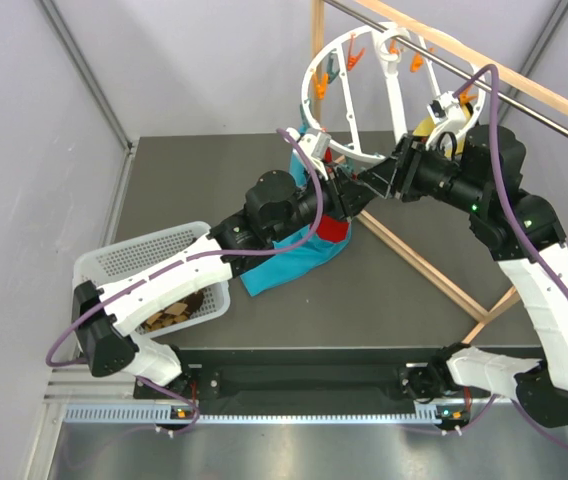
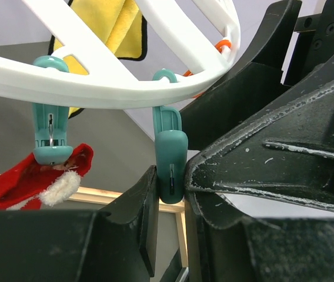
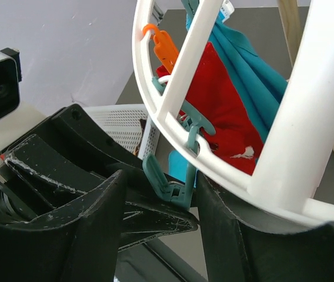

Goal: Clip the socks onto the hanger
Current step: Open the clamp at the hanger.

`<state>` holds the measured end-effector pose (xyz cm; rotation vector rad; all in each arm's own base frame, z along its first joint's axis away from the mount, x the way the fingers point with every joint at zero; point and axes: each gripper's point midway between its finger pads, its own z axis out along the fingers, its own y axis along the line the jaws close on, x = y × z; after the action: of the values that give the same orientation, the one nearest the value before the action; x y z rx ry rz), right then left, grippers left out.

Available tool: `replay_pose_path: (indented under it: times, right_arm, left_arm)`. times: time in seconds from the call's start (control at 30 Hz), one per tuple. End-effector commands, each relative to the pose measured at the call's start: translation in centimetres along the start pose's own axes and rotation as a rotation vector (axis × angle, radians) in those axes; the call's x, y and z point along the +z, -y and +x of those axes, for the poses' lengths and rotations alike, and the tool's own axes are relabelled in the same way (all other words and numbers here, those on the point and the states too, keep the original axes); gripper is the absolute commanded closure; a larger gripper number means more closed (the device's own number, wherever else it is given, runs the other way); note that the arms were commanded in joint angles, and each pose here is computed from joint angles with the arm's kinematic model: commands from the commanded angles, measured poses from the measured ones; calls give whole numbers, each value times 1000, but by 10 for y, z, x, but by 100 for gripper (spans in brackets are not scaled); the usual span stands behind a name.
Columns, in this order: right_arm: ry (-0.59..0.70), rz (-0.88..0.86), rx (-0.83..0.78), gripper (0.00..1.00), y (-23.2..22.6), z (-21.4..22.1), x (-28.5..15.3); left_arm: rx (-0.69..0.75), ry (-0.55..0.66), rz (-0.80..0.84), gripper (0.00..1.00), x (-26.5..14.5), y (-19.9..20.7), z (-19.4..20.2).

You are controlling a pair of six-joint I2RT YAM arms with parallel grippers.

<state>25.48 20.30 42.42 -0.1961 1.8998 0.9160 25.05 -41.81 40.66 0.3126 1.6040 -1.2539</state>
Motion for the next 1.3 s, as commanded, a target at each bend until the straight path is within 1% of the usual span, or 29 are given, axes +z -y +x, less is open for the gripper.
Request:
replay_pose_path:
  times: [0.0,0.03,0.13,0.23,0.4,0.5,0.53,0.57,0.6,0.67,0.7,0.73,0.8,0.83,0.87,0.93,0.97,1.03,1.07,1.1,1.13,1.17,1.2,1.23,1.27]
  right_arm:
    - [-13,-17,-11,49,-2,2,4]
    - [-11,-13,-11,47,-1,2,4]
    - [-17,2,-17,46,2,3,6]
    - [-21,18,-22,46,6,4,8]
    - [-26,31,-30,52,11,5,15]
    - [-23,29,-24,67,13,5,19]
    - [-21,33,-23,81,13,5,19]
    - [-20,36,-20,90,14,5,19]
    - [-16,43,-22,99,15,5,19]
    - [-5,49,-27,100,16,4,16]
    - [4,65,-26,100,19,3,16]
    - [5,70,-29,100,20,3,15]
    - [10,77,-32,100,21,3,13]
    - [14,79,-33,100,21,2,13]
    - [20,80,-36,100,21,1,13]
    - [19,82,-38,100,22,1,12]
    - [12,84,-40,100,22,3,13]
    - [13,83,-41,100,22,2,12]
    - [15,84,-42,100,23,3,12]
    - [17,82,-44,100,22,3,11]
    - [16,83,-42,100,23,4,11]
    - [20,81,-47,100,22,3,10]
    - [17,86,-48,100,23,4,10]
    - [18,85,-52,100,23,4,9]
    - [22,85,-54,100,23,4,8]
  left_arm:
    - [-4,76,58,100,1,20,-28]
    - [-4,75,57,100,1,20,-28]
    - [-4,73,56,100,2,20,-28]
    - [-5,74,58,100,3,21,-29]
    - [-12,74,57,100,4,21,-29]
    - [-12,71,55,100,4,21,-28]
    - [-12,67,52,100,4,20,-27]
    - [-13,82,25,99,4,16,-30]
    - [-16,78,12,91,2,13,-29]
    - [-20,78,-9,75,0,9,-28]
    - [-24,95,-21,58,-5,8,-33]
    - [-25,90,-34,51,-8,4,-29]
    - [-28,116,-47,40,-18,3,-37]
    - [-29,111,-59,38,-22,-1,-33]
    - [-31,125,-54,37,-31,3,-40]
    - [-31,122,-69,37,-40,0,-38]
    - [-28,121,-83,37,-52,0,-42]
    - [-18,127,-150,37,-65,-12,-44]
    - [-11,139,-174,37,-79,-13,-50]
    - [14,95,-231,37,-89,-26,-40]
    - [30,96,-304,37,-99,-41,-37]
    - [45,101,-341,38,-115,-47,-40]
    - [77,45,-421,38,-130,-65,-26]
    - [106,40,-542,39,-146,-90,-19]
    - [108,50,-594,39,-164,-98,-21]
